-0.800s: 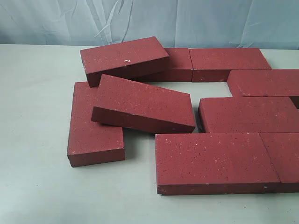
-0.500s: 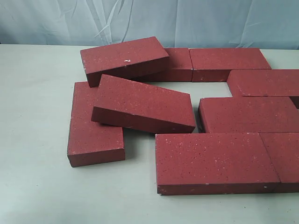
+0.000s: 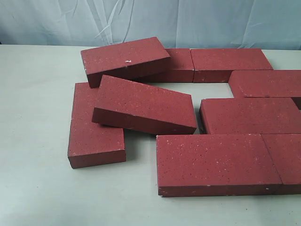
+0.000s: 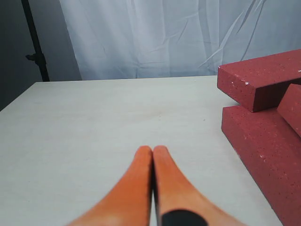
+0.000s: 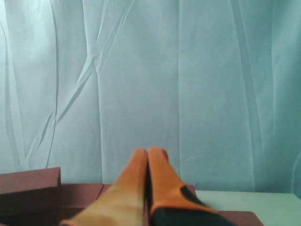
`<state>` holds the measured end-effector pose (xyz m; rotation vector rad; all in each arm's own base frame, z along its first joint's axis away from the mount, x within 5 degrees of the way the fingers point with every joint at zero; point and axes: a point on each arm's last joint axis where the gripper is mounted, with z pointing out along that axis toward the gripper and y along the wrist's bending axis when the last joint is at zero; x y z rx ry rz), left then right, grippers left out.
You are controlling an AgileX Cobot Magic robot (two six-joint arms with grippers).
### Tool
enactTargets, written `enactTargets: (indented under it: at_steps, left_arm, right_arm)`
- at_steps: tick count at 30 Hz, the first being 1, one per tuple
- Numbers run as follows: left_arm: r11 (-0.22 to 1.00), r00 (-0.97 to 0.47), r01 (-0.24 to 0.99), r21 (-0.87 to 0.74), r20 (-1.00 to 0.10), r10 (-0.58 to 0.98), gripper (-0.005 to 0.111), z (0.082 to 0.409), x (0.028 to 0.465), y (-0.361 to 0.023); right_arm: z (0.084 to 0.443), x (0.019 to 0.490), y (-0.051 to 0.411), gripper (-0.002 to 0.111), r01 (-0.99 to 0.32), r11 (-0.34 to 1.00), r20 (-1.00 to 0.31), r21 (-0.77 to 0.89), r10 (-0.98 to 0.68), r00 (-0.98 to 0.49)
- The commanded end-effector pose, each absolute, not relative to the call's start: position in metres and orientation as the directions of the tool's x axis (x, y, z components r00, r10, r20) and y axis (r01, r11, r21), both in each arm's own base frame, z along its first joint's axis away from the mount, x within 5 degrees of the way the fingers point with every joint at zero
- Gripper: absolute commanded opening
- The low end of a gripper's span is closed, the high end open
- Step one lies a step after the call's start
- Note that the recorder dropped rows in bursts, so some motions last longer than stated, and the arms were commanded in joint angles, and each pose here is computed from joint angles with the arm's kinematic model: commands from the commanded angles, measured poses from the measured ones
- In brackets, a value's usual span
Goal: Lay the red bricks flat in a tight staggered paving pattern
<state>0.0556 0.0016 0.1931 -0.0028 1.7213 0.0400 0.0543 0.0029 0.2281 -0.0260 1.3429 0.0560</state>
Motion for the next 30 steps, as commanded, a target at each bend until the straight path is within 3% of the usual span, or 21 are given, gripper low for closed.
enactTargets:
  at_steps: [1,25,30]
  left_arm:
    - [0.999,-0.153,-0.027,0.025,-0.988,0.02,0.0,0.191,0.055,0.002]
    - [0.999,-0.153,-0.027,0.025,-0.988,0.02,0.0,0.191,0.055,0.002]
    - [0.999,-0.153,-0.027,0.025,-0.988,0.02,0.0,0.191,0.055,0.002]
  right_arm:
    - [0.228,0.053,0.003,-0.001,-0.049,0.999,-0.967,0.005,0.017,0.254]
    - [0.235,0.051,0.003,-0.001,-0.05,0.999,-0.943,0.005,0.021,0.331]
    - [0.254,0.047,0.002,-0.001,-0.045,0.999,-0.95,-0.006,0.008,0.311]
